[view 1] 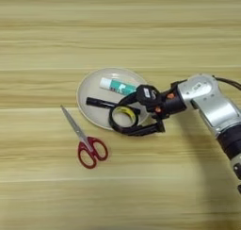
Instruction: Move the objects on the table
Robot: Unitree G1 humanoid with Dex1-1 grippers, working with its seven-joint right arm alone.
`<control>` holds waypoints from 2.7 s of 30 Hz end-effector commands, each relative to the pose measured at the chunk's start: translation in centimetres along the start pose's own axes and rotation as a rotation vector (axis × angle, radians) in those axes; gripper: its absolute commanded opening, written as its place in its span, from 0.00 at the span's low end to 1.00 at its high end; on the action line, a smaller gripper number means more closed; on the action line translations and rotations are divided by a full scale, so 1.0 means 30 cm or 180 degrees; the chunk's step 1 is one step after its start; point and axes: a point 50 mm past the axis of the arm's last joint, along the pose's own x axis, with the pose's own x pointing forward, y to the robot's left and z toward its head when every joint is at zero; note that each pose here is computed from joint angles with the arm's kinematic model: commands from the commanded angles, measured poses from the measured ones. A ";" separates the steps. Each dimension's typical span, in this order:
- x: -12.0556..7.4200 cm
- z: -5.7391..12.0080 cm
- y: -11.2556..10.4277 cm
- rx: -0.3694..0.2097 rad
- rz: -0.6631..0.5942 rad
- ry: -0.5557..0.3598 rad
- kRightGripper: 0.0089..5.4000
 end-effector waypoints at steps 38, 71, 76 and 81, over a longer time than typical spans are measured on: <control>-0.029 0.060 -0.122 -0.0142 -0.0247 0.0196 0.99; -0.053 0.138 -0.096 -0.0490 -0.0385 -0.0155 0.99; -0.050 0.152 -0.075 -0.0561 -0.0342 -0.0301 0.99; -0.048 0.165 -0.058 -0.0620 -0.0331 -0.0413 0.99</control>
